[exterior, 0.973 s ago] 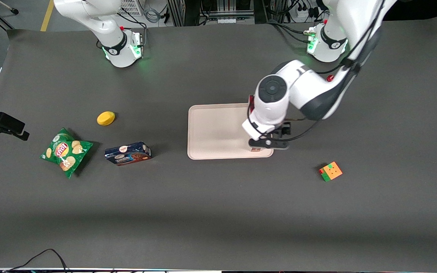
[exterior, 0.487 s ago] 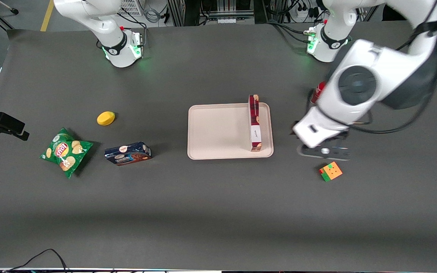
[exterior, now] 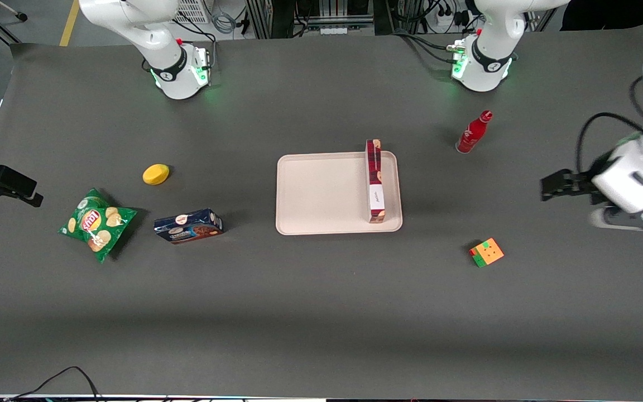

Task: Place red cookie box on tray
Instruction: 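Raise the left gripper away from the box on the tray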

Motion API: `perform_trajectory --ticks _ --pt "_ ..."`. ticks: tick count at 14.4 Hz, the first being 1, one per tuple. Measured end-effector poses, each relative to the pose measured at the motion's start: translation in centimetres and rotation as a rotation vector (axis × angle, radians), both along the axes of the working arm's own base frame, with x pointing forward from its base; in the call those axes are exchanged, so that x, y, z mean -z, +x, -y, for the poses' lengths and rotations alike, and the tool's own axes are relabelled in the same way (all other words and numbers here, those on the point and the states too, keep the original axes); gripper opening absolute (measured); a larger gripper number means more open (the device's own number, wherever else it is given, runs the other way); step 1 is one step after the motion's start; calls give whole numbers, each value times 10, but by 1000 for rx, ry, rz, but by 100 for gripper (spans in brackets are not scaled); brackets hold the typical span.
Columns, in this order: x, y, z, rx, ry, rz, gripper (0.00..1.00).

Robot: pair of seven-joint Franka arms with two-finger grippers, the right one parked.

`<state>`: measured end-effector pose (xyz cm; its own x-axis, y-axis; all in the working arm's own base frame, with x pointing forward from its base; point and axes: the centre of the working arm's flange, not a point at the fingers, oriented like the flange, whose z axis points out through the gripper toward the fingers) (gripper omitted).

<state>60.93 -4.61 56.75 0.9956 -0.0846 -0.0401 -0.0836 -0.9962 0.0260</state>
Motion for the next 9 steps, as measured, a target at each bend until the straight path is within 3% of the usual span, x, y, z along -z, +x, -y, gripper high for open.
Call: perform_trajectory --ticks 2,9 --pt "-6 -8 -15 -10 5 2 100" --pt "-19 -71 0 -43 21 2 100"
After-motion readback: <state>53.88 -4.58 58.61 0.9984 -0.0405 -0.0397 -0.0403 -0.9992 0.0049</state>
